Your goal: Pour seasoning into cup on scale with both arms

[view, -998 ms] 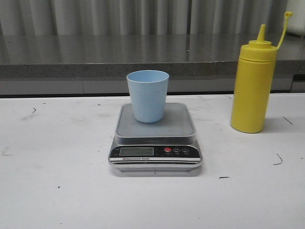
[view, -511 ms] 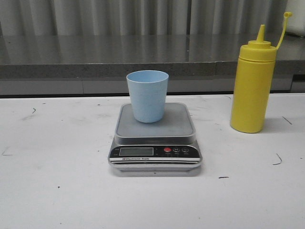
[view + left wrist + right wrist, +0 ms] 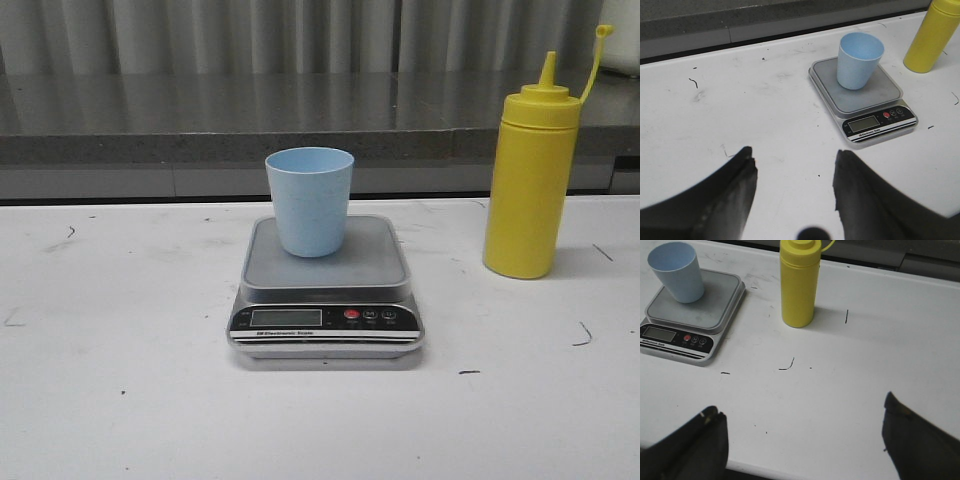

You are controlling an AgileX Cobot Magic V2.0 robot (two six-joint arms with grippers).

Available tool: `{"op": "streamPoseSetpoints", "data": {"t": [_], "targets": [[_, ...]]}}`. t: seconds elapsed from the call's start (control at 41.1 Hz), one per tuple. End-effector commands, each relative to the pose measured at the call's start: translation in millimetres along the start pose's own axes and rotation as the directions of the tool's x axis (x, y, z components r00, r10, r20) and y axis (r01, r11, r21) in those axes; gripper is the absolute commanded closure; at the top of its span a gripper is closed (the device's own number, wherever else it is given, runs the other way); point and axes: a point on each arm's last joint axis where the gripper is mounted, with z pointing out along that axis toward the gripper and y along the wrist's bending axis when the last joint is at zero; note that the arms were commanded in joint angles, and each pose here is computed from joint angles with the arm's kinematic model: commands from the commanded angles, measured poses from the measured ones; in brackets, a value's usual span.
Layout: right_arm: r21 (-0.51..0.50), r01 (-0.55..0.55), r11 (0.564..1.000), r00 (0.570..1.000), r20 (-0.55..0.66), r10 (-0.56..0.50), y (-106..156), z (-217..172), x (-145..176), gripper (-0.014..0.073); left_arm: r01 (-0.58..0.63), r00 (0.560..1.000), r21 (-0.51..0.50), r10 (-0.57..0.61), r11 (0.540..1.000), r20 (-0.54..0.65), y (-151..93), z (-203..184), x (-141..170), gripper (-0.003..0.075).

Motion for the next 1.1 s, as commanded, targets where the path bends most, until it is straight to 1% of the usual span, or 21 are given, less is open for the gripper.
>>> {"op": "streamPoseSetpoints", "data": {"t": [0.0,0.049,0.073,0.097,0.17,0.243,0.292,0.341,0.365,0.852,0.974,1.071], "targets": [[-0.003,0.015,1.000,0.996,0.086,-0.014,0.2,-4.8,-12.2,0.0039,0.016,0.995,0.007,-0.017,1.000,0.099,-0.8,-3.9,-13.0,0.0368],[-0.003,0.015,1.000,0.996,0.086,-0.014,0.2,-4.8,-12.2,0.0137,0.016,0.995,0.007,-0.017,1.000,0.097,-0.8,-3.9,-12.8,0.0391],[-0.003,0.015,1.000,0.996,0.086,-0.014,0.2,-4.8,-12.2,0.0165,0.016,0.995,0.007,-0.017,1.000,0.097,-0.8,-3.9,-12.8,0.0407],[-0.003,0.015,1.000,0.996,0.086,-0.014,0.2,-4.8,-12.2,0.0224,0.016,0.995,0.007,-0.017,1.000,0.097,-0.8,-3.9,-12.8,0.0428],[-0.003,0.015,1.000,0.996,0.086,-0.014,0.2,-4.8,-12.2,0.0393,0.016,0.995,0.007,-0.017,1.000,0.097,-0.8,-3.9,-12.8,0.0526],[-0.003,0.015,1.000,0.996,0.086,-0.014,0.2,-4.8,-12.2,0.0533,0.016,0.995,0.007,-0.017,1.000,0.097,-0.8,-3.9,-12.8,0.0630],[-0.003,0.015,1.000,0.996,0.086,-0.014,0.2,-4.8,-12.2,0.0617,0.016,0.995,0.007,-0.017,1.000,0.097,-0.8,-3.9,-12.8,0.0682],[-0.003,0.015,1.000,0.996,0.085,-0.014,0.2,-4.8,-12.1,0.0668,0.016,0.995,0.007,-0.017,1.000,0.097,-0.8,-3.9,-12.8,0.0736],[-0.003,0.015,1.000,0.996,0.085,-0.014,0.2,-4.8,-12.2,0.0658,0.016,0.995,0.007,-0.017,1.000,0.097,-0.8,-3.9,-12.8,0.0739],[-0.003,0.015,1.000,0.996,0.085,-0.014,0.2,-4.8,-12.1,0.0664,0.016,0.995,0.007,-0.017,1.000,0.098,-0.8,-3.5,-12.6,0.0740],[-0.003,0.015,1.000,0.996,0.083,-0.014,0.2,-4.8,-12.0,0.0664,0.023,0.990,-0.003,-0.023,1.000,0.140,0.4,-4.2,-2.2,0.0740],[-0.003,0.015,1.000,0.997,0.082,-0.014,0.2,-4.8,-11.9,0.0664,0.049,0.981,-0.057,-0.037,0.997,0.192,5.4,-4.7,13.1,0.0740]]}}
